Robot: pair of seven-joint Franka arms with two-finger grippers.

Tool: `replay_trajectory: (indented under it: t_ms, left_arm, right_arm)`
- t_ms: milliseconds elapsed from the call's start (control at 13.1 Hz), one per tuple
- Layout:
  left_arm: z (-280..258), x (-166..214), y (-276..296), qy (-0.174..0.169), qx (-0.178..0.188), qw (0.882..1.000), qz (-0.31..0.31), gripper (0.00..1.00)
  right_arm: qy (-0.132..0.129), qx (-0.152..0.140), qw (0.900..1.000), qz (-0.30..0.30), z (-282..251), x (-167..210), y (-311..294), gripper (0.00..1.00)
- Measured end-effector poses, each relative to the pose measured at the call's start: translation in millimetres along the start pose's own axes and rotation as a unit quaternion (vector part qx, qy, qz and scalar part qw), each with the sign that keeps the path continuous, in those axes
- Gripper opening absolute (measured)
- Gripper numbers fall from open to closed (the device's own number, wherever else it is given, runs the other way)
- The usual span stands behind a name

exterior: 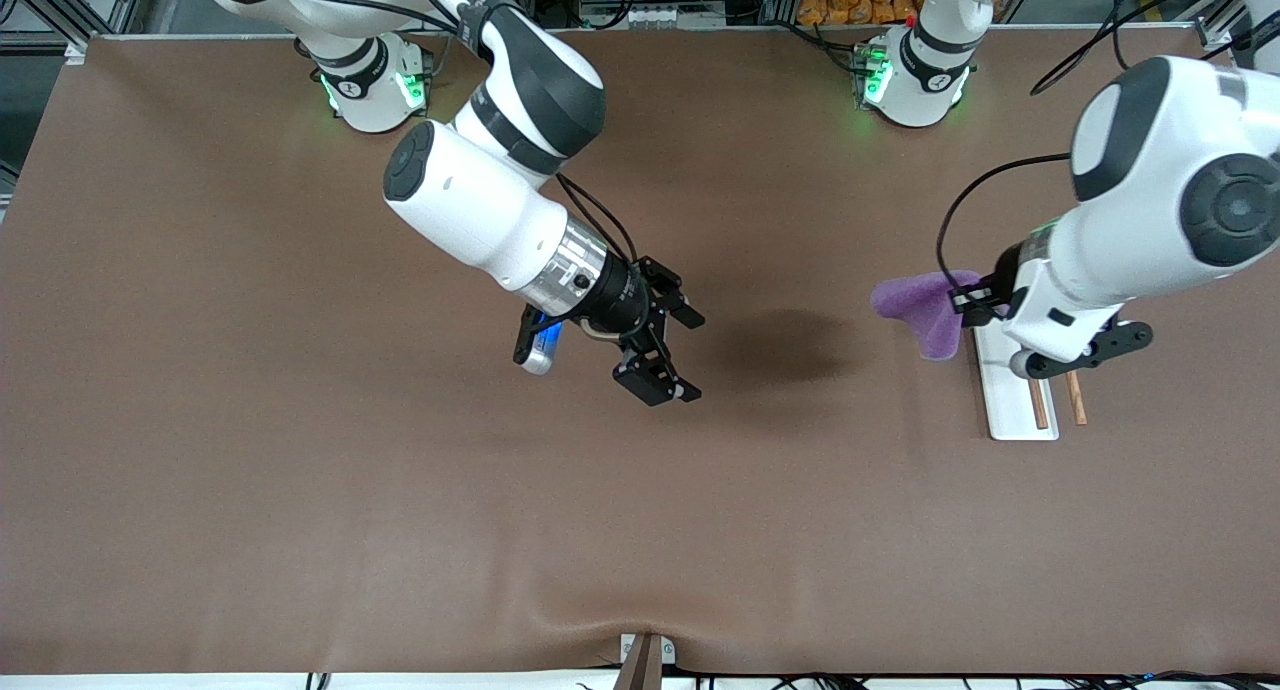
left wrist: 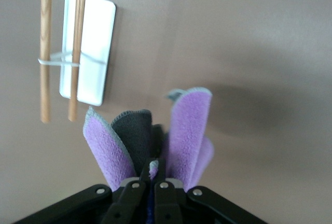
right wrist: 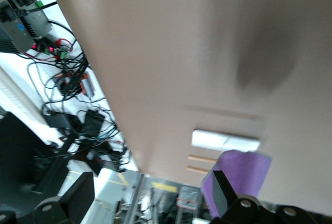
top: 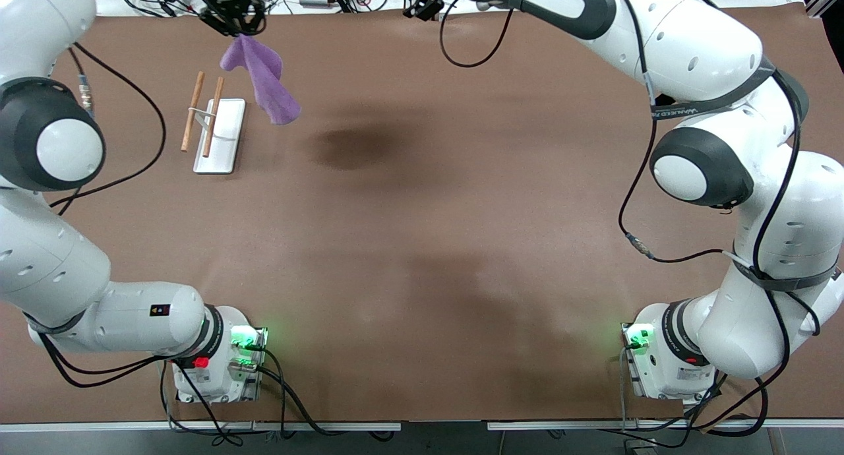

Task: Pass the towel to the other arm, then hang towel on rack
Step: 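Open the right gripper and carry the towel toward the rack with the left, then retract the right gripper while the left gripper lowers the towel over the rods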

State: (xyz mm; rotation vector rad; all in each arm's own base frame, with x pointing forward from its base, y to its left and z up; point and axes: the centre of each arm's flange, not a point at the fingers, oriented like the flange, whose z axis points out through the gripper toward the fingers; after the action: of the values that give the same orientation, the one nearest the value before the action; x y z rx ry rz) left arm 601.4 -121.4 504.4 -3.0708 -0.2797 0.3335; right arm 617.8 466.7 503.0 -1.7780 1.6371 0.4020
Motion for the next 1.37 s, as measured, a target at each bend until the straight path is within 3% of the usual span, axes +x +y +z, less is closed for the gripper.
replay_trajectory:
  t_ms: [228,457,609,685,837,1066,1142,1370]
  left_arm:
    - [0,0,-17,0.012,0.044,0.996,0.076,0.03]
    - [1,-3,-11,0.017,0.058,0.990,0.130,0.03]
    - [4,-1,-12,0.031,0.057,0.984,0.163,0.03]
    - [7,0,-16,0.042,0.056,0.981,0.181,0.03]
    - [20,3,-31,0.063,0.056,0.973,0.215,0.03]
    - [46,3,-47,0.088,0.057,0.964,0.246,0.03]
    - [52,2,-48,0.095,0.057,0.961,0.253,0.03]
    - [63,8,-59,0.116,0.059,0.949,0.288,0.03]
  right_arm:
    - [0.012,-0.053,0.996,-0.077,-11,11,-1,1.00]
    - [0.017,-0.087,0.988,-0.124,-44,28,-13,1.00]
    - [0.030,-0.118,0.977,-0.174,-74,45,-20,1.00]
    - [0.048,-0.133,0.968,-0.206,-88,55,-23,1.00]
    - [0.083,-0.159,0.945,-0.273,-120,75,-30,1.00]
    - [0.094,-0.208,0.903,-0.364,-169,115,-38,1.00]
    - [0.101,-0.225,0.883,-0.399,-185,133,-43,1.00]
    - [0.121,-0.286,0.811,-0.496,-230,188,-51,1.00]
